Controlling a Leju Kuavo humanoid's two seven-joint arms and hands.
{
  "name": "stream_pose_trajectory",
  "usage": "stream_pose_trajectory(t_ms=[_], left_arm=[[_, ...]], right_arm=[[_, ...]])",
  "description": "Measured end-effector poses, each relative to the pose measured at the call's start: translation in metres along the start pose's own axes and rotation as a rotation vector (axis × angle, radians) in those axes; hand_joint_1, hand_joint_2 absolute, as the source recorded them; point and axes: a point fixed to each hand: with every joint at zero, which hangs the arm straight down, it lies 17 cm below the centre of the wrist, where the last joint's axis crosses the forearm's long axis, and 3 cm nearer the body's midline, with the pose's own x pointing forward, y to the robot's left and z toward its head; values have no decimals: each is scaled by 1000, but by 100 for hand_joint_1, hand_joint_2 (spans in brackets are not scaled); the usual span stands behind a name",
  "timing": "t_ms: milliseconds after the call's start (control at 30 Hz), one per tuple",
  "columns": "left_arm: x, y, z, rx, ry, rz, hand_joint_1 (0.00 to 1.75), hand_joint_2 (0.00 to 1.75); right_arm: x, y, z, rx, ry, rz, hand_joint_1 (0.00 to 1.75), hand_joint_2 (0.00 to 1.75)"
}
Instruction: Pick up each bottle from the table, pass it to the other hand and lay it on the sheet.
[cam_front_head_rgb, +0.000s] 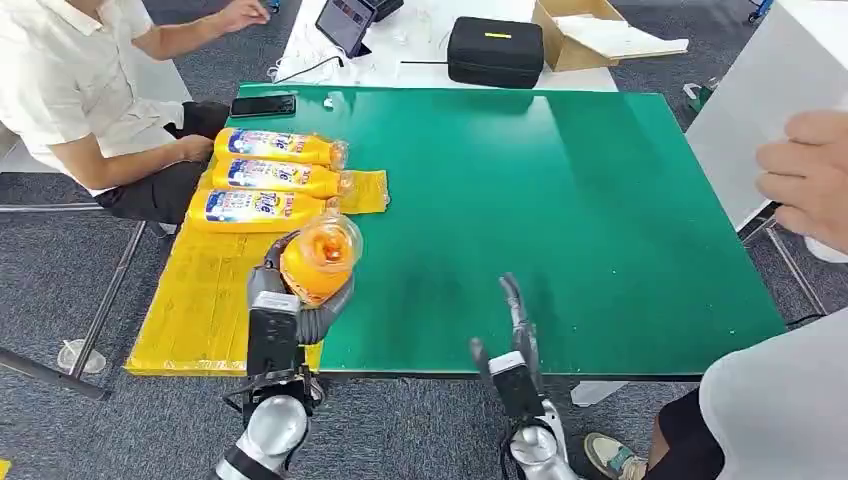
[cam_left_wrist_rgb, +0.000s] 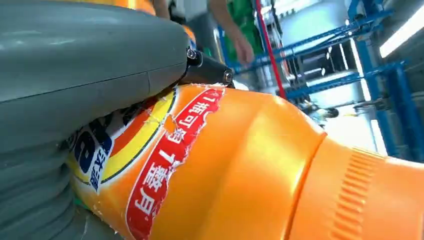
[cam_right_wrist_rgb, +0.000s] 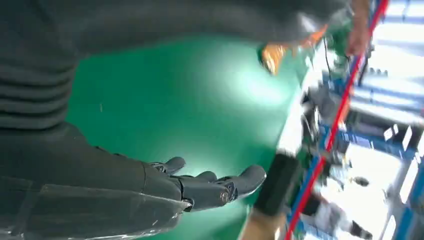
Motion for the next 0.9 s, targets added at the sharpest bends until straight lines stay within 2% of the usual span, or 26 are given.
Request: stream_pose_trajectory(t_ms=[100,300,400,433,667,900], left_arm=[[-19,-6,5,-55,19,-104,175,175],[-39,-10,10,-93,65,-151,175,175],[-61,-21,15,-194,116,-240,175,175],[-71,-24,17,-235,133,-271,175,175],[-161,-10,31,-489,267,-538,175,175],[-215,10,39,-672,330,-721,175,175]], right_arm=[[11,-21,-8,-67,-29,8,0,0],[20,-38,-13,-117,-52,6,0,0],[27,-49,-14,-153,-66,-2,0,0],[29,-52,-14,-160,-69,-9,0,175],[24,-57,-9,-178,-39,-73,0,175],[24,-56,-9,-190,-29,-101,0,175]])
